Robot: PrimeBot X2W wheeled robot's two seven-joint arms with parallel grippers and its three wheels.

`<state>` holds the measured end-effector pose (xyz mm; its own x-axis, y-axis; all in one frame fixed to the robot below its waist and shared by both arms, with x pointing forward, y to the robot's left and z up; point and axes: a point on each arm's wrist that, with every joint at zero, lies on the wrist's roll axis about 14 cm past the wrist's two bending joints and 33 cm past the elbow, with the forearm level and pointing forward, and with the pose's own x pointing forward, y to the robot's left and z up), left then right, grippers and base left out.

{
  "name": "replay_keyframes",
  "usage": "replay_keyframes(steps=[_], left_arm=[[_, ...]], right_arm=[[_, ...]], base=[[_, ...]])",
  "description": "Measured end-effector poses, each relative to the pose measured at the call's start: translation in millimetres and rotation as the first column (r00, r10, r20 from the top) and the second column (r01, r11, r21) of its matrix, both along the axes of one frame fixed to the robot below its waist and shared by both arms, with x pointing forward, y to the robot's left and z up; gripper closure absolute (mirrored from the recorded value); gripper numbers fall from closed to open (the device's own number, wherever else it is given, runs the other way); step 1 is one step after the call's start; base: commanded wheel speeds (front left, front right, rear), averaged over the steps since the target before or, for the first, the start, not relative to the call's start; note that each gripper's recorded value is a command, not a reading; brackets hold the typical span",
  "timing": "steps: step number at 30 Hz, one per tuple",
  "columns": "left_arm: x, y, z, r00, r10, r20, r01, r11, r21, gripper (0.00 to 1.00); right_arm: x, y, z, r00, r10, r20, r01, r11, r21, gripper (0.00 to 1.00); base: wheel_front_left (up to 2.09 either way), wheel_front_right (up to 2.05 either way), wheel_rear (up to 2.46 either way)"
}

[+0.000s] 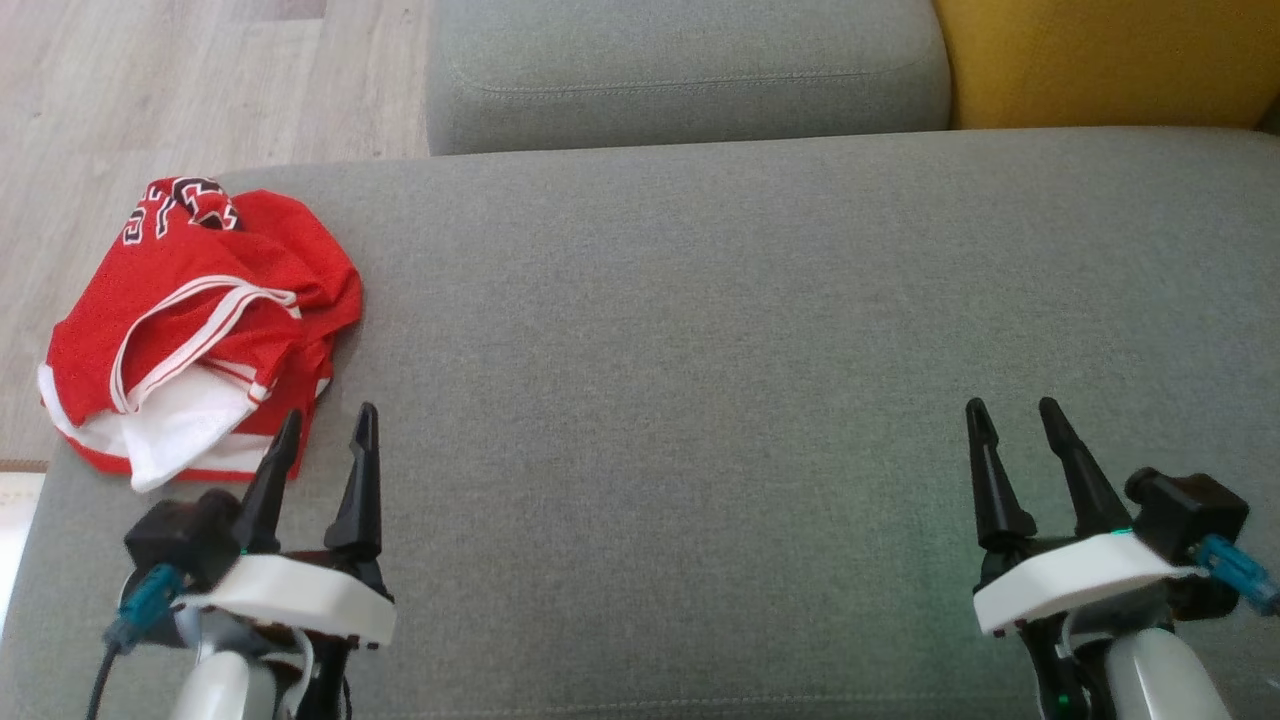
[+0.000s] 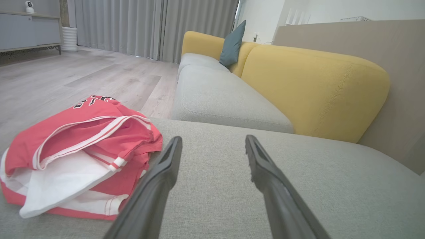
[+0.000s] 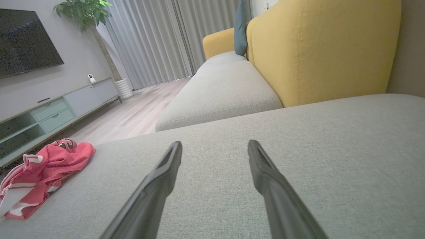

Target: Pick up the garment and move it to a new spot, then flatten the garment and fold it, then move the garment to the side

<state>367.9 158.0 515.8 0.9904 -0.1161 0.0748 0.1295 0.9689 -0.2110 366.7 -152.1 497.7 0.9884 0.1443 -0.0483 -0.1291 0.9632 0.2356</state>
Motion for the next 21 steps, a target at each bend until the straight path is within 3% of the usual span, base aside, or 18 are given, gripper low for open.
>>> replay_keyframes(steps=[21], left_arm=[[-6.9,-4.4,-19.0,1.000,-0.009,-0.012,0.011,0.983,0.182,0.00]], right_arm=[[-1.6,-0.3,-0.1,1.000,0.012,0.029,-0.007,0.987,-0.159,0.00]], base=[[0.00,0.00,0.00]])
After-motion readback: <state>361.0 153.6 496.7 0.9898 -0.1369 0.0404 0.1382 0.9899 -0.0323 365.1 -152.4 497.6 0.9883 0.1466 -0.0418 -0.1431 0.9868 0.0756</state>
